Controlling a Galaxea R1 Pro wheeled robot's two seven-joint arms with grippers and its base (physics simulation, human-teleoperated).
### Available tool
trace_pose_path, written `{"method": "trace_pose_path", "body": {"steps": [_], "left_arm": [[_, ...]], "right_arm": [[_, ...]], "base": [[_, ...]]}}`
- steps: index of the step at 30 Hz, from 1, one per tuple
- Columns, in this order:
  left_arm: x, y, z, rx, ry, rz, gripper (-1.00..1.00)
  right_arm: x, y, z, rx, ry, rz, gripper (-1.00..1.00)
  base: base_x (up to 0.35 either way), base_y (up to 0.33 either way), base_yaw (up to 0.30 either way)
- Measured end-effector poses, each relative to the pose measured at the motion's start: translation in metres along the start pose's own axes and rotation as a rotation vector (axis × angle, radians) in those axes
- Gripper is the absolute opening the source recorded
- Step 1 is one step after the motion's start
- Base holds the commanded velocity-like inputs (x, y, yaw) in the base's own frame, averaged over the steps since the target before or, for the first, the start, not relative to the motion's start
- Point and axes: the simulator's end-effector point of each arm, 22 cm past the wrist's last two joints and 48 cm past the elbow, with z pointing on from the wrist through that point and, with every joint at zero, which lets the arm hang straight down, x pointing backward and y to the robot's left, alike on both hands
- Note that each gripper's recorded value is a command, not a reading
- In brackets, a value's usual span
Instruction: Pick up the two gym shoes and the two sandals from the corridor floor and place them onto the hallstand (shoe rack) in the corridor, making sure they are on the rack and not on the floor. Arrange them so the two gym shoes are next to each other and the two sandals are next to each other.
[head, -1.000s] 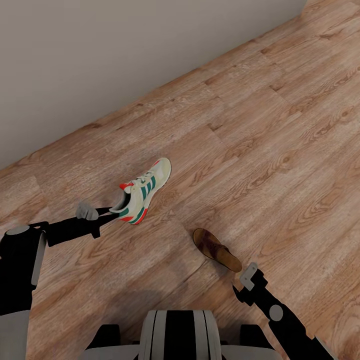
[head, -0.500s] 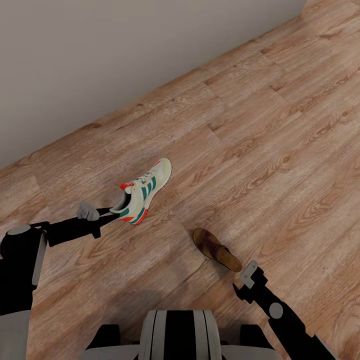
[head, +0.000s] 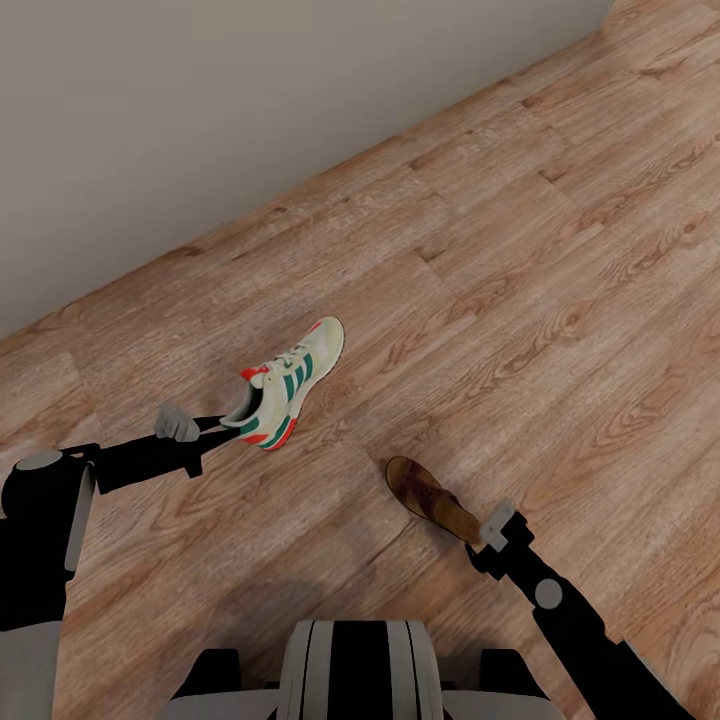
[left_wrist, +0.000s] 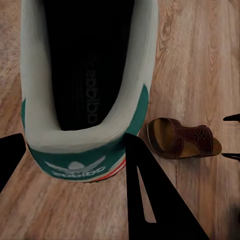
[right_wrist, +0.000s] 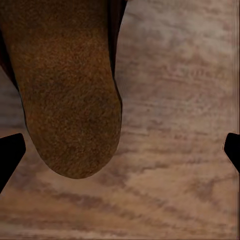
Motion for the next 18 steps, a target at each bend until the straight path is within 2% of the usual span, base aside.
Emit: {"method": "trace_pose_path", "body": {"steps": [8, 18], "left_arm": [[0.0, 0.0, 0.0, 0.001, 0.001, 0.001, -1.0], [0.0, 0.0, 0.001, 0.001, 0.001, -0.001, -1.0]], "right_arm": [[-0.013, -0.013, 0.004, 0.019, -0.02, -0.001, 1.0], [-0.017, -0.01, 0.005, 0.016, -0.024, 0.005, 1.0]], "base": [[0.0, 0.0, 0.0], [0.0, 0.0, 0.0]]}}
